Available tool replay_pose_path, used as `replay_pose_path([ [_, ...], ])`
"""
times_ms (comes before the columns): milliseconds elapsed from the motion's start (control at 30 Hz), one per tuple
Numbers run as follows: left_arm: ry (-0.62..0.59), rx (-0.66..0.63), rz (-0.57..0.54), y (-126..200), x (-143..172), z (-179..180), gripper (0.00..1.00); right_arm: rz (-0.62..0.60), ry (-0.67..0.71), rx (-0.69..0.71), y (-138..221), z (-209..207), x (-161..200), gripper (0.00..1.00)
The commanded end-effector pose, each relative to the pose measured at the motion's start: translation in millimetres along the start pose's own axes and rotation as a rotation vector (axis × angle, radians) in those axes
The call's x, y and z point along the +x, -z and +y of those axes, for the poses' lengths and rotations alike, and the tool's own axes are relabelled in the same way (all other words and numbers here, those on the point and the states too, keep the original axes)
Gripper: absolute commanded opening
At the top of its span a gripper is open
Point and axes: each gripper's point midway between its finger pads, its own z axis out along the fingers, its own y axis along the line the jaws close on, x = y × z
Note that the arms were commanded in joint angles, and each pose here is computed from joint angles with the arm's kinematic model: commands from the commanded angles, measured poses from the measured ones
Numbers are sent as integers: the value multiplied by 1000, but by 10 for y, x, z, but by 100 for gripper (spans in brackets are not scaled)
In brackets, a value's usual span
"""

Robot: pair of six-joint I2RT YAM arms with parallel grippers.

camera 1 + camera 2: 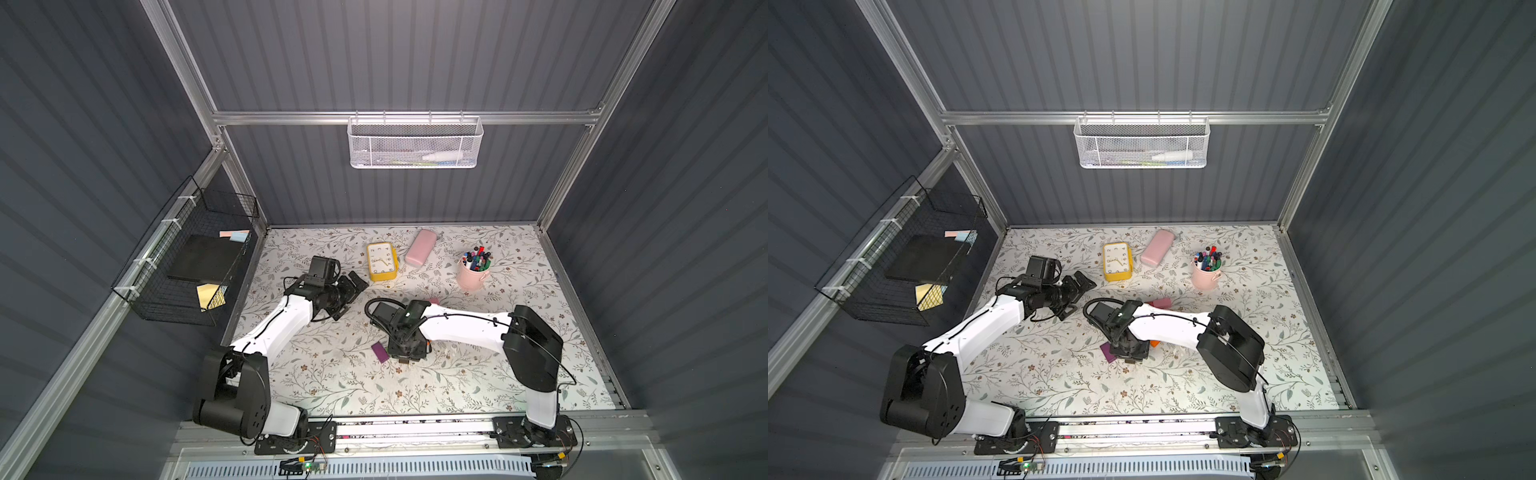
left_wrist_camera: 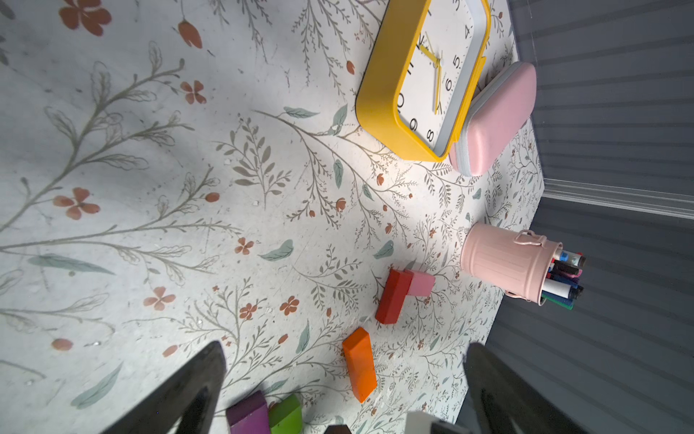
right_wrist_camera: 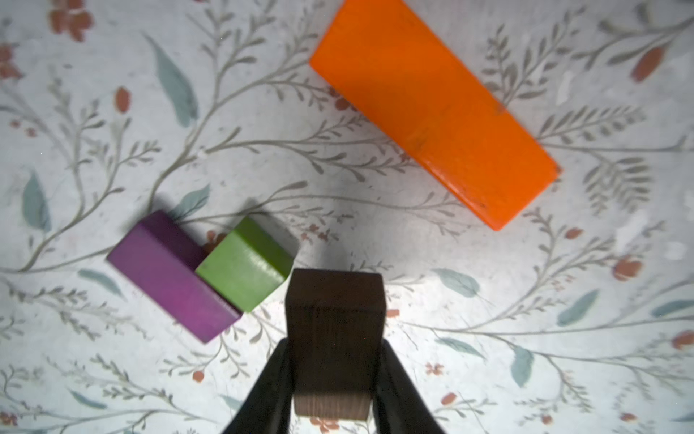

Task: Assemble the number 6 with building blocks
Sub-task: Pick up the building block from the center of the board, then assemble the building block at the center of the board.

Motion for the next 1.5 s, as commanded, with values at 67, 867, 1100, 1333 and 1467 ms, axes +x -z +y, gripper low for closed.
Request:
replay_pose_path([
  [67,-2,39,-47,101,-72,-130,100,-135,66,100,449,-314,-251,36],
  [867,16,56,-88,103,-211,-258,99,-106,63,198,27,-1056,-863,36],
  [1100,26,51,-96,104,-222,-240,99,-66,100,198,-176,-1072,-798,36],
  [1333,30,52,-96,121,-197,-217,100,-53,107,203,-306,-1133,-785,36],
  [1467,33,53,-96,131,-189,-213,99,-40,117,178,-365,-1106,-779,36],
])
